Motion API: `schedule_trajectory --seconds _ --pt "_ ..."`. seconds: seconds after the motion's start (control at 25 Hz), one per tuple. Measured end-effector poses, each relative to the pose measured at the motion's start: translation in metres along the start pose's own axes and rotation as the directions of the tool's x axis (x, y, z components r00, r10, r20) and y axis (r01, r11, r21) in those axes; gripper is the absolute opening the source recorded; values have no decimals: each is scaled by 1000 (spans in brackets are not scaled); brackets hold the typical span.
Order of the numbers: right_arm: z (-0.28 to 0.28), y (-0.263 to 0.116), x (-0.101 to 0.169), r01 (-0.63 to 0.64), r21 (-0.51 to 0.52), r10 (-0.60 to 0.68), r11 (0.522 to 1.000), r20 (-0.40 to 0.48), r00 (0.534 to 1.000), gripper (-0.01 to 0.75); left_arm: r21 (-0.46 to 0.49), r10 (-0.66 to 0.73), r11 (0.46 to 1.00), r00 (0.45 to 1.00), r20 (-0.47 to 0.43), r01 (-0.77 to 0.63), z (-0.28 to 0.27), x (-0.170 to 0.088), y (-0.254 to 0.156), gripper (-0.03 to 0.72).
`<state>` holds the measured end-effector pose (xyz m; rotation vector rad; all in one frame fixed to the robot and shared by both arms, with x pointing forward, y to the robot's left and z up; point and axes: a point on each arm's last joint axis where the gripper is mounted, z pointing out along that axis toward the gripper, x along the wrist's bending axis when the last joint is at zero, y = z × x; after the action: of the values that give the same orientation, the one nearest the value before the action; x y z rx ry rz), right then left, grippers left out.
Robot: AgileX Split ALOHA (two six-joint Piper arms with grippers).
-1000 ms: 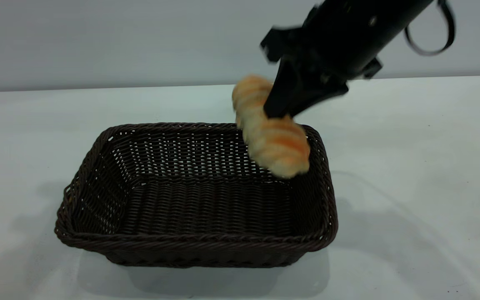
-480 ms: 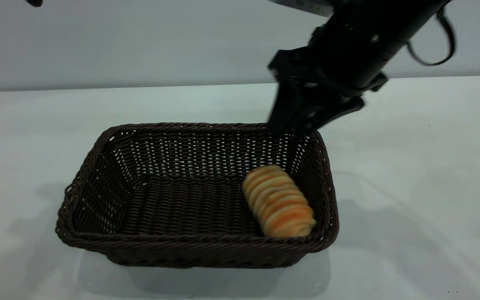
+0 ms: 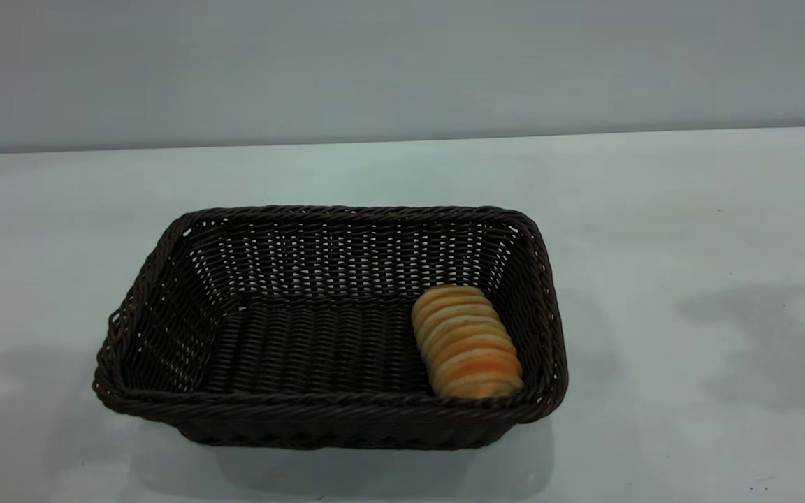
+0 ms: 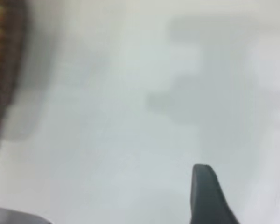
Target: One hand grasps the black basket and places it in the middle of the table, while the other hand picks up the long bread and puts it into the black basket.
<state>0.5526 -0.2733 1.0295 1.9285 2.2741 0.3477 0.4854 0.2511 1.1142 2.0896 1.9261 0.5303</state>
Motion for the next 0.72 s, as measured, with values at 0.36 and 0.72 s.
schedule_trajectory --seconds 0.36,0.72 --pt "-84 -69 8 -24 -114 24 993 -5 1000 392 -82 -30 996 999 -27 27 -63 23 -59 523" --pt "-125 -162 31 10 -286 -32 958 -74 997 392 -290 -63 955 998 26 67 -94 39 -139 513"
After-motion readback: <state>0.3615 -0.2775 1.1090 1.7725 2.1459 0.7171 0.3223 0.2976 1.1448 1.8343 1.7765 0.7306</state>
